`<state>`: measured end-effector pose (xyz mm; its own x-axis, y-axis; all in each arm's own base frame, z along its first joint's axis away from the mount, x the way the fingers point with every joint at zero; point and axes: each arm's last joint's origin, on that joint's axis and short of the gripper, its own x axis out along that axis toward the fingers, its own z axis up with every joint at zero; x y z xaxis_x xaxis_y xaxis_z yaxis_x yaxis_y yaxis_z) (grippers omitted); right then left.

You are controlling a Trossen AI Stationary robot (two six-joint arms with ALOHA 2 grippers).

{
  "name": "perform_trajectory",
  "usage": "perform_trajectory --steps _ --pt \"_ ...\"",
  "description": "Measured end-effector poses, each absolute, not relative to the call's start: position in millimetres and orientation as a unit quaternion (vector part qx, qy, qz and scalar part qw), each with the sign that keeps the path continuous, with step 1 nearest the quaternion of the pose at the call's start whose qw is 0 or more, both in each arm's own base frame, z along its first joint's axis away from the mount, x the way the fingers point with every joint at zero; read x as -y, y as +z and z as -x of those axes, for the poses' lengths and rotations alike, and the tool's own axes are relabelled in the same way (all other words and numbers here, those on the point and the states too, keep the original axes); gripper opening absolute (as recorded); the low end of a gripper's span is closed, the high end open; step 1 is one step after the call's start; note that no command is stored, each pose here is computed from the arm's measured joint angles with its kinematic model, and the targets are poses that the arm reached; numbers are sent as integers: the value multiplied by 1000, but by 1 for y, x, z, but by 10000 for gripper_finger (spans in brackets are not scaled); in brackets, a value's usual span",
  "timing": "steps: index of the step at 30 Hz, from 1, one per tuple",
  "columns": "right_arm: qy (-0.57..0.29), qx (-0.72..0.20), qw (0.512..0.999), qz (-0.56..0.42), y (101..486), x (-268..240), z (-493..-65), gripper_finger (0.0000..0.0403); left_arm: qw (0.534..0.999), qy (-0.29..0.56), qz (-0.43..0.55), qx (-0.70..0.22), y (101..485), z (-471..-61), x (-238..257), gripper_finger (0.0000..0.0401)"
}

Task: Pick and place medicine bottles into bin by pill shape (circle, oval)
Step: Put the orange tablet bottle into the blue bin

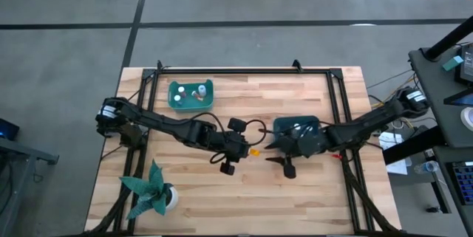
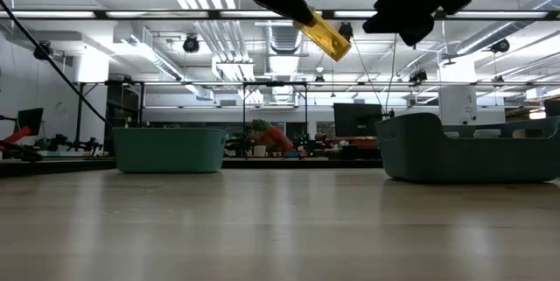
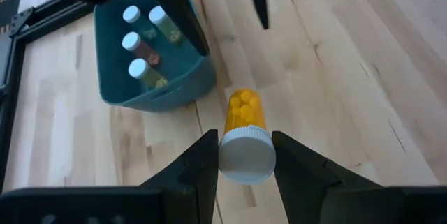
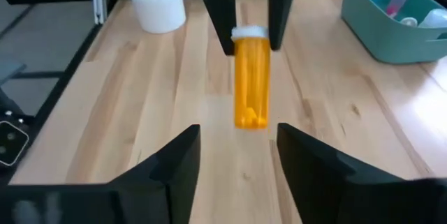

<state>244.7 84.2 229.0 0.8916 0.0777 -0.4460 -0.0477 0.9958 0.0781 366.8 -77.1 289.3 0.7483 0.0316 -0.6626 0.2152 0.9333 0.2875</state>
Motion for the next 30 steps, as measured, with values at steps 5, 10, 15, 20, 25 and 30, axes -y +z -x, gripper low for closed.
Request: perform_trajectory --steps 5,10,15,20,25,30 --pt "18 -256 966 -20 235 -89 -261 207 922 -49 -174 -342 289 -368 78 104" --pt "7 -269 963 -16 233 -89 -271 215 925 -49 -174 -334 290 -369 78 104" --pt "-8 -276 961 -10 231 -87 -274 215 928 -48 -173 -327 291 -370 78 104" --pt "-9 -272 962 -12 233 -86 -275 214 934 -47 -170 -312 293 -372 79 104" --pt "-8 -272 962 -11 233 -86 -275 204 936 -46 -169 -305 295 -373 79 104" --pt "-8 -273 962 -11 232 -86 -274 187 936 -46 -169 -305 295 -373 79 104"
